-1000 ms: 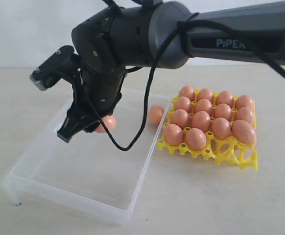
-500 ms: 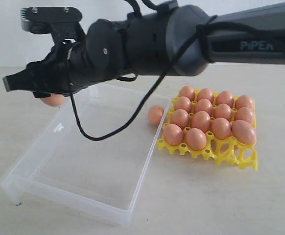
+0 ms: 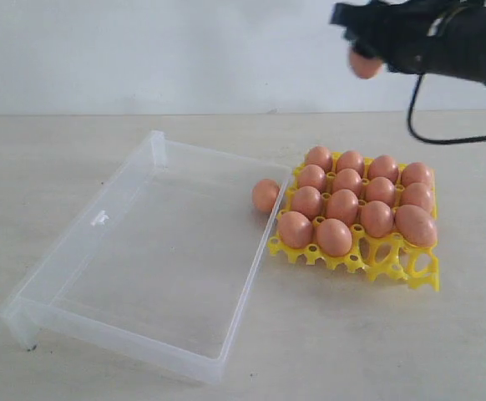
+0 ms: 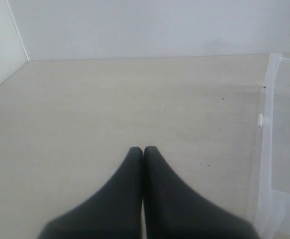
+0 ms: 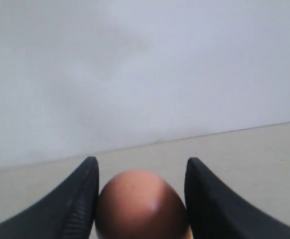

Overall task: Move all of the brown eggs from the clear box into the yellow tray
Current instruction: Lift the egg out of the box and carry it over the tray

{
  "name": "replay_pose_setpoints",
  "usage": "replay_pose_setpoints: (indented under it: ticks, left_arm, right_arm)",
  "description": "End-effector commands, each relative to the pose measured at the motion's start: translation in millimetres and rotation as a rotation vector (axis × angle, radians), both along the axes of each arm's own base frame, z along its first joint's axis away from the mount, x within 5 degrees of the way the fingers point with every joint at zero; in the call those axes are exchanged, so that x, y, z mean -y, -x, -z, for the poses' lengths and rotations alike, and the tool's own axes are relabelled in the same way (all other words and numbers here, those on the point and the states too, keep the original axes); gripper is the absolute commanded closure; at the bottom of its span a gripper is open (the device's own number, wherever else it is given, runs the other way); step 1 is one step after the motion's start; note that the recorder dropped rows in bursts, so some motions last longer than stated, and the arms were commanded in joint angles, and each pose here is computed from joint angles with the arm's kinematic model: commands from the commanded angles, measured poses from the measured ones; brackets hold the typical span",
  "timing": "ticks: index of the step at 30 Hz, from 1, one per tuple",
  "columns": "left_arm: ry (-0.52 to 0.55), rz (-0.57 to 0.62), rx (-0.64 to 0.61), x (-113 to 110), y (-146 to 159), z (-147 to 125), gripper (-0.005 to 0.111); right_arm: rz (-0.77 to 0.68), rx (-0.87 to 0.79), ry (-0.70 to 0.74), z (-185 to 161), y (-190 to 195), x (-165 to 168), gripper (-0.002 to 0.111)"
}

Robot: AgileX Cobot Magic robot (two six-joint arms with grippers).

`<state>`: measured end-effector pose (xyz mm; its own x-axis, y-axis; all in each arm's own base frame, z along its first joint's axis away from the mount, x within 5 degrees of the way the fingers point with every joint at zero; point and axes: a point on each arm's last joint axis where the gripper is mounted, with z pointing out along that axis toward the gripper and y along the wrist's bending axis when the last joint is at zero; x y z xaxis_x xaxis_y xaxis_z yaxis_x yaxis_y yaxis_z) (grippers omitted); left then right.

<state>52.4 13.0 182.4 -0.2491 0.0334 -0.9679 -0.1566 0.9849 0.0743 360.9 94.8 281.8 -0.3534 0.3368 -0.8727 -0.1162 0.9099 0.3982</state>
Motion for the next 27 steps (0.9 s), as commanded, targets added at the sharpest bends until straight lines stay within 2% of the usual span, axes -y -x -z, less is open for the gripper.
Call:
replay_pose_setpoints:
  ticks: [1, 3, 6, 8, 10, 12, 14, 17, 22, 27]
  left_arm:
    - [-0.006, 0.003, 0.0, 0.0, -0.1, -1.1, 0.111]
    - [-0.006, 0.003, 0.0, 0.0, -0.1, -1.1, 0.111]
    - [-0.006, 0.005, 0.004, 0.2, -0.2, -1.4, 0.111]
    - [-0.006, 0.005, 0.004, 0.2, -0.2, -1.4, 0.111]
    - [-0.006, 0.005, 0.004, 0.2, -0.2, -1.4, 0.111]
    - [-0.006, 0.005, 0.004, 0.2, -0.2, -1.4, 0.111]
    - [-0.006, 0.005, 0.004, 0.2, -0.2, -1.4, 0.111]
    - [-0.006, 0.005, 0.004, 0.2, -0.2, -1.4, 0.111]
    - [-0.006, 0.005, 0.004, 0.2, -0.2, -1.4, 0.111]
    - [-0.006, 0.005, 0.004, 0.2, -0.2, -1.4, 0.111]
  right_arm:
    - [0.231, 0.003, -0.229, -6.5, -8.7, 64.8, 0.109]
    - [0.27, 0.057, -0.255, -11.2, -10.8, 83.7, 0.109]
    - [0.173, 0.2, -0.227, -24.2, -12.0, 89.3, 0.109]
    - [-0.035, 0.305, -0.219, -31.9, -10.4, 80.8, 0.109]
    - [-0.298, 0.358, -0.281, -35.7, -10.0, 71.2, 0.109]
    - [-0.46, 0.323, -0.322, -32.2, -12.6, 65.6, 0.109]
    - [-0.539, 0.249, -0.337, -22.8, -13.1, 62.7, 0.109]
    - [-0.634, 0.172, -0.288, -4.6, -1.7, 56.2, 0.109]
    - [-0.688, 0.121, -0.259, 28.8, 35.2, 49.7, 0.109]
    - [-0.719, -0.058, -0.131, 78.7, 68.3, 46.9, 0.109]
